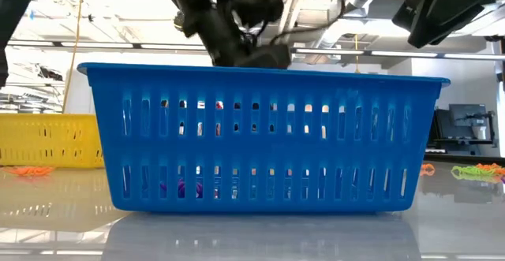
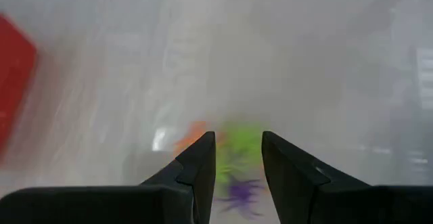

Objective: Sort Halloween decoration
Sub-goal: Put the orange spider toy into the yellow basket

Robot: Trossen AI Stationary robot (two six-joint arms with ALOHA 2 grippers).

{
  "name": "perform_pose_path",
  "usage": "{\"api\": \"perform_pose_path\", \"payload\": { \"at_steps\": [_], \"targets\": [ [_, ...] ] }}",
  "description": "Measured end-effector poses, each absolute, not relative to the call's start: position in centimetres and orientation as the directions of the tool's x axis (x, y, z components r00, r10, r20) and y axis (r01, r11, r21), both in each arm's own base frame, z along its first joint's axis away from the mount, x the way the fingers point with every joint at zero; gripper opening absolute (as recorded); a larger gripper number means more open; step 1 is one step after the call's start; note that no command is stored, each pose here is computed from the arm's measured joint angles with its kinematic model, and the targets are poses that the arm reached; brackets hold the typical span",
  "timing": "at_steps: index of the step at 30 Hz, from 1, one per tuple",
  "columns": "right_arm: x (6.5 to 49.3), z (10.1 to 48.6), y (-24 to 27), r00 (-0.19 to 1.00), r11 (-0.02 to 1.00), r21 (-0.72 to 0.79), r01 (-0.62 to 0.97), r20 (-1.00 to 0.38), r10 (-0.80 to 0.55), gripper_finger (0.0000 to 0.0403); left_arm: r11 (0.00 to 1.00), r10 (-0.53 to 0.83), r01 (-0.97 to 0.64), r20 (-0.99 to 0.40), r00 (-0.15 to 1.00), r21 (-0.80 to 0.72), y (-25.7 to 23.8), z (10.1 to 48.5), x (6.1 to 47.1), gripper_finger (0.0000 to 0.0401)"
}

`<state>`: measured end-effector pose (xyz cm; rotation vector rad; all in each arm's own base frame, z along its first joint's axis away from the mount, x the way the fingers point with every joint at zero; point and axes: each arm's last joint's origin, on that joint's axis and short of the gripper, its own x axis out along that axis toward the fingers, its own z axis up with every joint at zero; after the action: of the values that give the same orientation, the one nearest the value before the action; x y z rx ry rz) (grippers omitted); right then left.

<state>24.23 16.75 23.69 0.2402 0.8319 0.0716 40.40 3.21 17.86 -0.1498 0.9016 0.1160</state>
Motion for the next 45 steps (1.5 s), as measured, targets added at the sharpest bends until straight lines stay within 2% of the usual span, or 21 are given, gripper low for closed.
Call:
{"api": "perform_pose_path", "payload": {
  "at_steps": [11,17,20,25,27,32,40,45],
  "targets": [
    [24.3,23.7,16.7,0.674,0.976,0.217,0.008,-0.722,0.155,0.0159,0.988,0.063,-0.152,-0.823,0.565,-0.028,4.7,14.0,41.3,0.0109],
    [24.5,23.7,16.3,0.679,0.978,0.208,0.027,-0.722,0.135,0.0159,0.989,0.066,-0.146,-0.835,0.546,-0.017,4.7,13.2,41.4,0.0106],
    [24.6,23.7,16.2,0.682,0.978,0.206,0.035,-0.721,0.128,0.0159,0.989,0.066,-0.147,-0.843,0.534,-0.016,4.7,13.2,41.3,0.0088],
    [24.7,23.7,16.1,0.684,0.978,0.206,0.04,-0.719,0.123,0.0159,0.989,0.068,-0.148,-0.844,0.532,-0.014,4.7,13.5,41.1,0.0018],
    [24.7,23.7,16.1,0.684,0.978,0.206,0.04,-0.719,0.124,0.0159,0.989,0.069,-0.149,-0.839,0.54,-0.014,4.7,13.7,41.1,0.0007],
    [24.7,23.7,16.1,0.685,0.978,0.206,0.039,-0.718,0.124,0.0159,0.989,0.067,-0.144,-0.818,0.571,-0.019,4.5,15.5,40.7,0.0001],
    [24.7,23.7,16.1,0.684,0.978,0.206,0.039,-0.719,0.124,0.0159,0.992,0.063,-0.121,-0.716,0.695,-0.03,3.4,22.3,39.2,0.0],
    [24.6,23.7,16.2,0.684,0.978,0.207,0.036,-0.718,0.127,0.0159,0.995,0.029,-0.086,-0.734,0.678,-0.04,1.3,25.2,36.1,0.0]
  ]
}}
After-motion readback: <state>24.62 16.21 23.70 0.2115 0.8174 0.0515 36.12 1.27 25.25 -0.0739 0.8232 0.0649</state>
